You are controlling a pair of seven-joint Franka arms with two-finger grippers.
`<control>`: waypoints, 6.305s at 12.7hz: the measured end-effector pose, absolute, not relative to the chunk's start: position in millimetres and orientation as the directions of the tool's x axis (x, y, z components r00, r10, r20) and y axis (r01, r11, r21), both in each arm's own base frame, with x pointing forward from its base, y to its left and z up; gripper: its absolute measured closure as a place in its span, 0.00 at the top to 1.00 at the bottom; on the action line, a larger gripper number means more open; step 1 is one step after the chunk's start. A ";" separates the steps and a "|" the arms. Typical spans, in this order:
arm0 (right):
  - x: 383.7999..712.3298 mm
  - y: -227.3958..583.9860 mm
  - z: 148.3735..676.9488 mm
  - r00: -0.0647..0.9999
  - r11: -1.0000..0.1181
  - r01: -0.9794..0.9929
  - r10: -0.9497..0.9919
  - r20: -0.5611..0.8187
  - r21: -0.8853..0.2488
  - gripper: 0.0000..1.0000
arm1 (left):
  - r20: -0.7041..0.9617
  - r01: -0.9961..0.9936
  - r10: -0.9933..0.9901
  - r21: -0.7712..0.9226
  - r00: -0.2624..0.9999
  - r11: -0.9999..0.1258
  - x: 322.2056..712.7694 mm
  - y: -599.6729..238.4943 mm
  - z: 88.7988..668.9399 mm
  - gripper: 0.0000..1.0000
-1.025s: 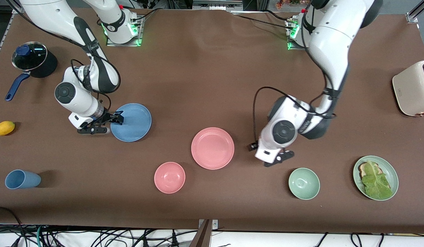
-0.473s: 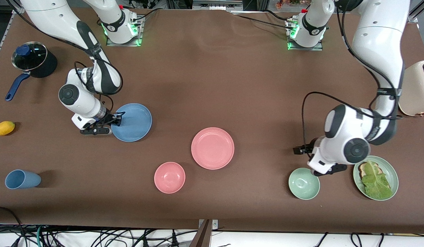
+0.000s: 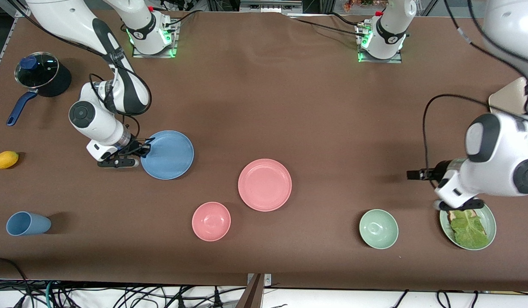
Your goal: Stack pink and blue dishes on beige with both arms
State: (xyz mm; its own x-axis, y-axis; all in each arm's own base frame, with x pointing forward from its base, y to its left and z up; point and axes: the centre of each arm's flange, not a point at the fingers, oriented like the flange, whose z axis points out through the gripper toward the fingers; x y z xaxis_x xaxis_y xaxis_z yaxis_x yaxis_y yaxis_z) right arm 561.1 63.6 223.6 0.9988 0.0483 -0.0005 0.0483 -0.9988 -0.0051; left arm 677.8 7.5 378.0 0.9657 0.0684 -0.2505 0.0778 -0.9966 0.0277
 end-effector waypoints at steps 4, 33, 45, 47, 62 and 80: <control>597.9 93.6 304.8 0.995 -0.996 0.090 0.091 -0.049 -0.024 0.04 | -0.158 0.095 0.097 -0.019 0.983 -0.995 630.5 21.0 469.1 1.00; 626.4 411.7 238.7 0.981 -0.967 -0.143 -0.166 0.097 -0.210 0.04 | -0.024 0.084 0.084 0.000 0.996 -0.996 582.7 9.2 560.4 1.00; 653.9 369.1 263.6 0.987 -0.995 -0.074 -0.082 0.140 -0.060 0.75 | -0.024 0.084 0.084 0.000 0.996 -0.996 582.7 9.2 560.3 1.00; 671.3 326.1 304.4 0.990 -0.999 -0.050 -0.051 0.129 -0.018 0.81 | -0.024 0.084 0.084 0.000 0.996 -0.996 582.7 9.2 560.4 1.00; 598.4 83.5 536.8 0.997 -0.999 -0.044 -0.044 -0.061 0.011 1.00 | -0.024 0.081 0.081 0.000 0.996 -0.997 582.7 7.7 560.3 1.00; 583.6 35.2 591.3 0.998 -0.999 0.027 0.028 -0.049 -0.023 1.00 | -0.024 0.080 0.080 0.000 0.997 -0.997 582.7 6.6 560.3 1.00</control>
